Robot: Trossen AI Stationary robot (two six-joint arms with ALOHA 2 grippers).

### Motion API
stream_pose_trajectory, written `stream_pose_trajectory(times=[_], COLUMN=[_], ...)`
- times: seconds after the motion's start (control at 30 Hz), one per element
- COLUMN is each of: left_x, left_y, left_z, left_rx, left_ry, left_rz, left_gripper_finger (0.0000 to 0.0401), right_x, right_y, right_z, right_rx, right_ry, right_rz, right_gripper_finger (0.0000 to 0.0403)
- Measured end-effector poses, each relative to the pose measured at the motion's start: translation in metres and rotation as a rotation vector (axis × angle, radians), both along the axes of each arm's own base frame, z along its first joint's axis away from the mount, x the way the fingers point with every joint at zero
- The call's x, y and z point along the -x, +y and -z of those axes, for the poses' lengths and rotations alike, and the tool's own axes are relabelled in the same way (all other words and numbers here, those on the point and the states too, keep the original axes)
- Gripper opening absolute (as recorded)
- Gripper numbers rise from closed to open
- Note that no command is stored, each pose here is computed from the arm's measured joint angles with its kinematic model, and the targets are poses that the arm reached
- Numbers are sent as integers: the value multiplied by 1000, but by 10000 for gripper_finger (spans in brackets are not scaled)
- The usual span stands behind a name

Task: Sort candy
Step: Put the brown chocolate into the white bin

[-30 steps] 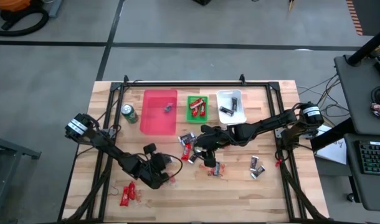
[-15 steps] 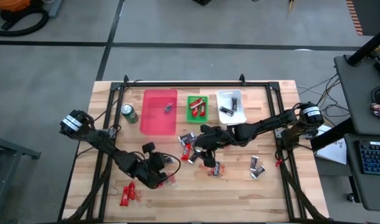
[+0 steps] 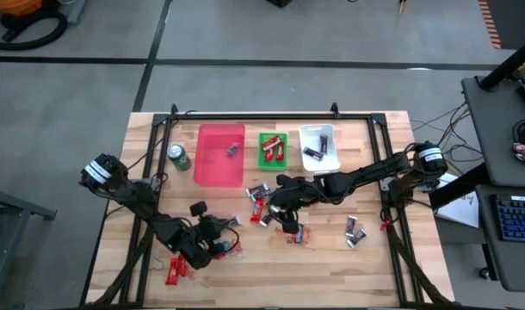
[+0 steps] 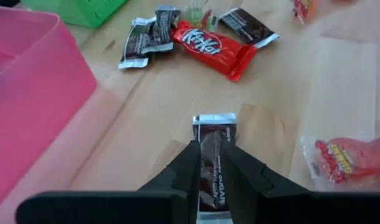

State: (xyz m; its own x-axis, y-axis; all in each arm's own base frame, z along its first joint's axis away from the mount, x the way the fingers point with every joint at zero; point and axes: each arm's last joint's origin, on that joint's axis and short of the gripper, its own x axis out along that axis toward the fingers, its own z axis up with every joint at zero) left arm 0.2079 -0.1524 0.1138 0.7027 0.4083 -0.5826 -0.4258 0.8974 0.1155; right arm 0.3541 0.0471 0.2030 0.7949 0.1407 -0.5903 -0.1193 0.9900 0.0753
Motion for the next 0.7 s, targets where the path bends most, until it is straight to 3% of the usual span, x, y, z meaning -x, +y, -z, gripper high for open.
stream_pose_trajectory(times=[0.2, 0.53, 0.7], left_x=[-3, -5, -2], left_y=[-3, -4, -1], left_z=[8, 28, 34], left_rx=[20, 33, 61], left_ry=[-2, 5, -14], left_rz=[1, -27, -75], left_gripper_finger=[68, 179, 191], right_x=[0, 0, 0], right_y=[0, 0, 0], right_z=[0, 1, 1], right_rx=[0, 0, -1], right_ry=[-1, 1, 1], right_rz=[1, 1, 2], right_gripper_finger=[180, 180, 180])
